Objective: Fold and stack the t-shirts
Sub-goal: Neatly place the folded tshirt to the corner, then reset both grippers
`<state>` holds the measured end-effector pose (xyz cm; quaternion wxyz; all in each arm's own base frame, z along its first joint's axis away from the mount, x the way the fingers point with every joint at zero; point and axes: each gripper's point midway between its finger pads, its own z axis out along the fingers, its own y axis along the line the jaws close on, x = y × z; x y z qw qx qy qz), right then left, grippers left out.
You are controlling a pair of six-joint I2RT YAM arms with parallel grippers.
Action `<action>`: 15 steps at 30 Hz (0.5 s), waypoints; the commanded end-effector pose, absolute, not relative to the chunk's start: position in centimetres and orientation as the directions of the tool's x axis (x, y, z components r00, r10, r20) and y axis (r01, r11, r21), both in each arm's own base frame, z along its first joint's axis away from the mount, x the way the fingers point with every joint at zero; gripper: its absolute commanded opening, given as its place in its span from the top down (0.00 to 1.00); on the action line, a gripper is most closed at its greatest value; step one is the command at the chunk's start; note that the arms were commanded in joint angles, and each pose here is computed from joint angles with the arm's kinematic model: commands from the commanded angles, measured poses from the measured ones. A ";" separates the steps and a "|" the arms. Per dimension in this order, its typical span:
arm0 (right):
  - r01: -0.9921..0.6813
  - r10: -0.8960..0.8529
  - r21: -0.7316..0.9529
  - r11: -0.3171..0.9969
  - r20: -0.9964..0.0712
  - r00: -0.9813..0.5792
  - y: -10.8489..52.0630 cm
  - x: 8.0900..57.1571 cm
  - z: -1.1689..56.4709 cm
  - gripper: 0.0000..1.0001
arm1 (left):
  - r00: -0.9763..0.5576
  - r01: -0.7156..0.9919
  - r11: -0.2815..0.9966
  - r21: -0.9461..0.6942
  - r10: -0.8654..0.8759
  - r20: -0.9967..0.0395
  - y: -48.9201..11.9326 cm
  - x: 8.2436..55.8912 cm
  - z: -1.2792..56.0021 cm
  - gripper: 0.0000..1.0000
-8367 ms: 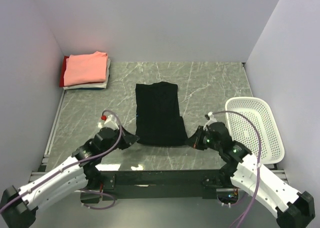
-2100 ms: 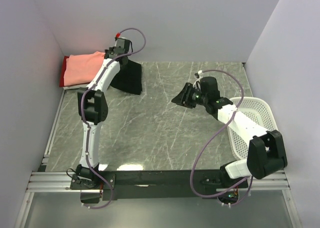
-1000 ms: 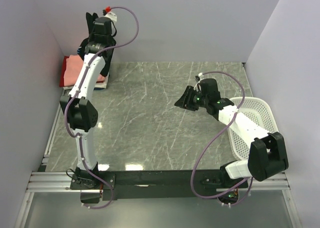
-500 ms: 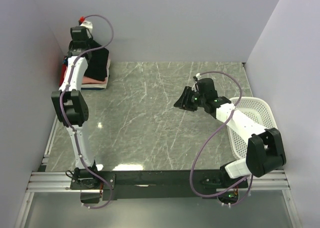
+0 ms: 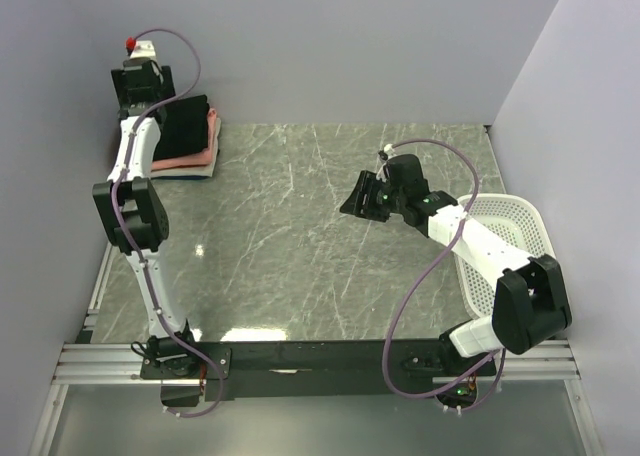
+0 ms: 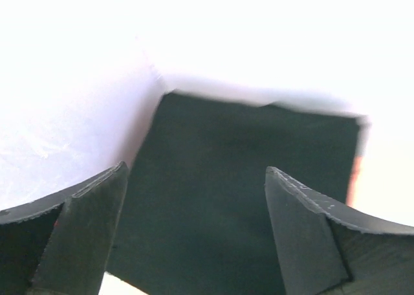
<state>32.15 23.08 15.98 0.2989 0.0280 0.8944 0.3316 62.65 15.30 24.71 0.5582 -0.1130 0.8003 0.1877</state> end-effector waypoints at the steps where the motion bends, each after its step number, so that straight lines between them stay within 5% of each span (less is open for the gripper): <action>1: -0.202 0.264 0.610 0.766 -0.585 -0.766 23.1 32.7 18.2 0.40 | -0.129 -0.363 0.931 0.026 -0.023 -0.991 11.7 61.8 33.9 0.07; 3: -0.209 0.265 0.610 0.764 -0.593 -0.760 23.1 32.5 18.4 0.37 | -0.115 -0.344 0.938 -0.030 -0.074 -0.991 10.0 61.1 34.2 0.00; 11: -0.248 0.265 0.588 0.770 -0.648 -0.714 22.3 32.0 20.2 0.28 | -0.142 -0.255 0.910 -0.327 -0.370 -0.918 2.0 56.8 33.0 0.01; 15: -0.256 0.283 0.580 0.774 -0.677 -0.679 21.4 31.4 21.4 0.25 | -0.208 -0.098 0.923 -0.373 -0.386 -0.899 -8.3 53.0 31.7 0.01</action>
